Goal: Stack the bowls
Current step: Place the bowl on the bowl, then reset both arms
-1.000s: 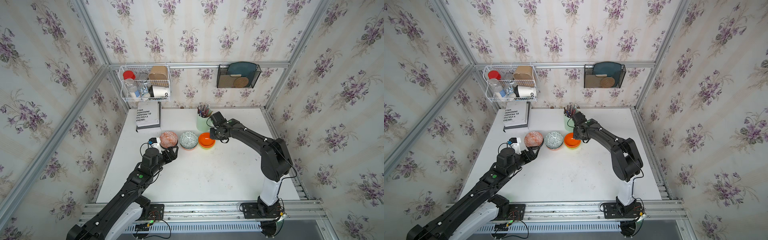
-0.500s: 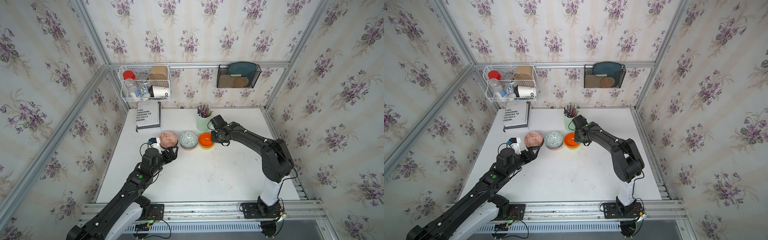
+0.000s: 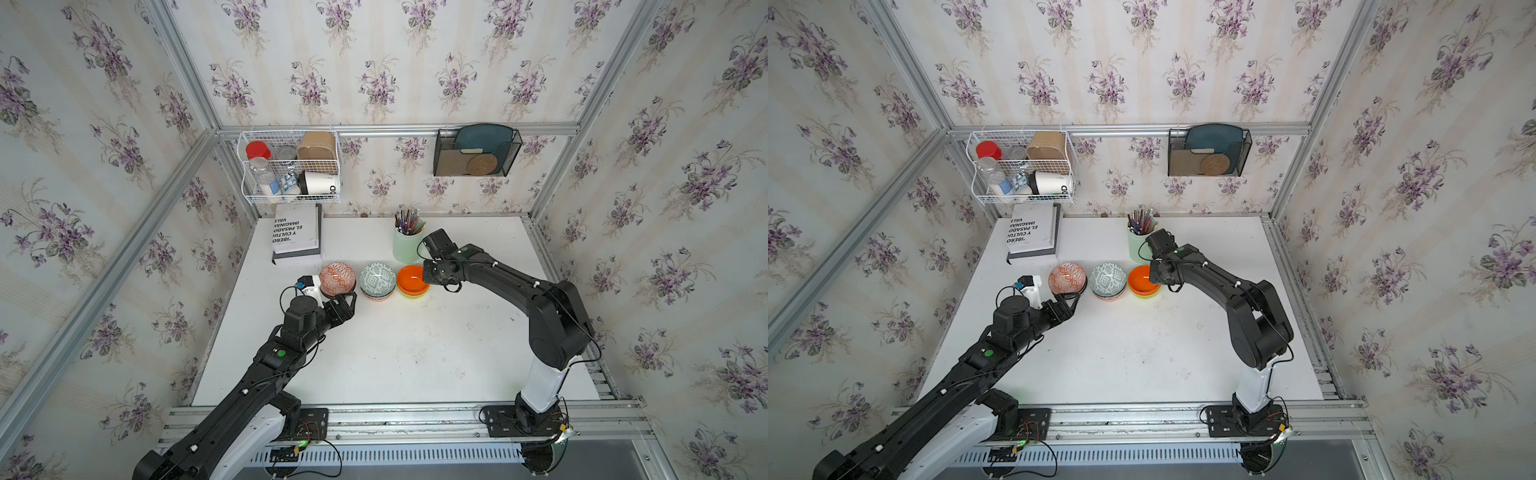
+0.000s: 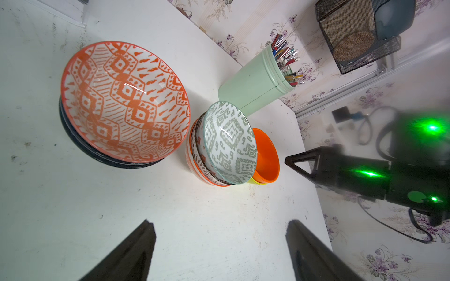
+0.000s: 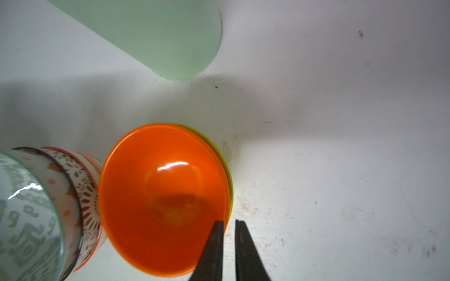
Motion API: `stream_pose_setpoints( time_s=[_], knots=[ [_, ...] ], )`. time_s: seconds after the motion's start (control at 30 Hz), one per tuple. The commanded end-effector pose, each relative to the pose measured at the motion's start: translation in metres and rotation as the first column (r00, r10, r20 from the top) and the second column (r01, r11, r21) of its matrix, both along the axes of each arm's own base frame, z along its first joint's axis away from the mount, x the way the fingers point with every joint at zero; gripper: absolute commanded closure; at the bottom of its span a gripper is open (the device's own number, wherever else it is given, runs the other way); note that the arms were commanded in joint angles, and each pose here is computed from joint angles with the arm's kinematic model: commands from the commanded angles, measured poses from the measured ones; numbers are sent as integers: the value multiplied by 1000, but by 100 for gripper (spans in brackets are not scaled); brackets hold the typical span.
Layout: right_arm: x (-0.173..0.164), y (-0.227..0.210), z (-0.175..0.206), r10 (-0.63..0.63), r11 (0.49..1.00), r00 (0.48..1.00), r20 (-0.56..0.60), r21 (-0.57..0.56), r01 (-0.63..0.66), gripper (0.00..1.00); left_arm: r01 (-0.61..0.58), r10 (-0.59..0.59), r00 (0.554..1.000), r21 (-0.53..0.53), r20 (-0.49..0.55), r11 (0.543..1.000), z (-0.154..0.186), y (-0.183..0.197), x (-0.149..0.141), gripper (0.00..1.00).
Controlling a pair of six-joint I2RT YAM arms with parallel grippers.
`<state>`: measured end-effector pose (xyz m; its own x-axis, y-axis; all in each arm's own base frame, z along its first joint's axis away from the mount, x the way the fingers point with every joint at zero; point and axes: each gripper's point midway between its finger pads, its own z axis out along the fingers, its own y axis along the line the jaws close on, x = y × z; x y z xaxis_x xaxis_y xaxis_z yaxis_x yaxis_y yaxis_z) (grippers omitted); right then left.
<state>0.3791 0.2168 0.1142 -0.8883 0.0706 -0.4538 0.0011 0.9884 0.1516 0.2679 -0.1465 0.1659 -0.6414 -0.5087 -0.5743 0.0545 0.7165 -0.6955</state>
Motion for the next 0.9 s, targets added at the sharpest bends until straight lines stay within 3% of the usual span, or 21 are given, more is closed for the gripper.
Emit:
stream_pose_setpoints(
  time_s=[0.0,0.13,0.17,0.2,0.23,0.3,0.37,0.5,0.57,0.7,0.87],
  knots=[
    [7,-7,31,-27,999,993,116,20,25,69,-3,3,1000,18,11,1000,11,1,3,8],
    [2,-38,58,-92,995,961,260,-13,98,43,-12,10,999,55,34,998,35,3,10,7],
    [-1,-47,66,-111,993,944,311,-8,119,31,-20,15,997,61,81,998,48,3,15,7],
    [-6,-56,73,-132,990,922,363,7,139,5,-46,38,993,73,112,996,61,7,20,6],
    [-11,-68,73,-159,985,900,405,3,172,1,-71,54,988,121,142,990,73,13,24,6],
    [-20,-90,93,-215,973,816,536,51,223,0,-140,98,978,232,184,963,91,29,32,6],
    [-33,-116,106,-248,959,708,661,66,274,0,-218,147,967,379,208,900,96,50,42,6],
    [-58,-154,106,-189,941,557,808,-14,339,0,-276,164,956,559,242,782,85,72,64,6],
    [-66,-163,104,-146,933,512,847,-54,356,0,-286,168,956,630,242,722,74,84,74,6],
    [-74,-172,89,-93,920,481,872,-110,377,0,-378,264,926,634,271,675,56,125,83,6],
    [-75,-185,70,-85,909,438,895,-110,401,0,-426,272,905,689,328,586,22,160,88,6]
  ],
)
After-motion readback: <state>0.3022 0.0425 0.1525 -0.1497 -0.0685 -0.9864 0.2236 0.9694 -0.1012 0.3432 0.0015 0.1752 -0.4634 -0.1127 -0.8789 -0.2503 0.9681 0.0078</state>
